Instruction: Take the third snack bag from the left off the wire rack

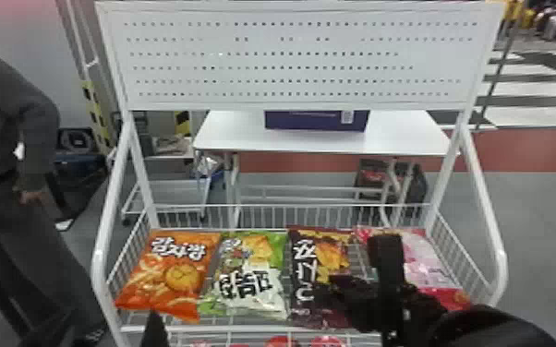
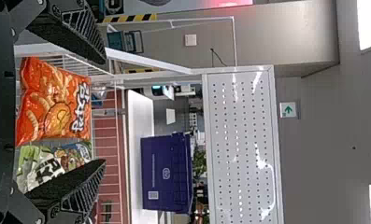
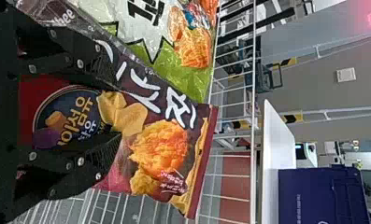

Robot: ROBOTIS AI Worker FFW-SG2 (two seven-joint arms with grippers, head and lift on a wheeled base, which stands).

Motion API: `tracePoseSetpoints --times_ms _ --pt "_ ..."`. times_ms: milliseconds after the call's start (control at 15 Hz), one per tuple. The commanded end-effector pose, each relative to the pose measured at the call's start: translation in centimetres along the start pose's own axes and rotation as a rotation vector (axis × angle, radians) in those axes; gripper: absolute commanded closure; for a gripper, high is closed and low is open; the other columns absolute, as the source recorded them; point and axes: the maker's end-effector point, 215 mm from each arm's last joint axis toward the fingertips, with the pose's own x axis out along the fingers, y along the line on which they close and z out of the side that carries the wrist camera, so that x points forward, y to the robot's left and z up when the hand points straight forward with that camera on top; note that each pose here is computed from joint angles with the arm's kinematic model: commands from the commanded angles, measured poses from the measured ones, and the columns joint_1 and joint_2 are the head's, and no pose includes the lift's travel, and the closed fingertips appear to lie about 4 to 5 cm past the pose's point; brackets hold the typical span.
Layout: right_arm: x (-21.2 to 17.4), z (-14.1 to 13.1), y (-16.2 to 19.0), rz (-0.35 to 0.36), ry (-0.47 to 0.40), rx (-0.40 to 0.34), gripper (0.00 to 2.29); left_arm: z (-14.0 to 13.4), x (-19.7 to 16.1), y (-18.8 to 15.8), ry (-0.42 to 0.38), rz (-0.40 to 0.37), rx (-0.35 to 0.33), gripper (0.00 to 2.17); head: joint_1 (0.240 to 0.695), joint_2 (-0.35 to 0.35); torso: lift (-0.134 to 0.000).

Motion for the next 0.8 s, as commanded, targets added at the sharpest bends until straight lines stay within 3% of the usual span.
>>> tracePoseSetpoints --times_ms 0,400,733 --pt "-0.5 0.5 0.3 0.006 -0.006 -0.001 2.23 0.1 0.0 0.0 -0.002 0.0 0.0 0.14 0.499 0.0 0.0" --pt "-4.4 3.2 0.3 0.003 -0.112 0.003 2.24 0.4 0.0 0.0 -0.006 -0.001 -0.002 0.14 0.499 0.0 0.0" --pt "-12.5 7.6 -1.2 -0.031 -0.273 -0.009 2.24 0.6 -0.1 -0.1 -0.008 -0.001 -0.007 0.14 0.499 0.0 0.0"
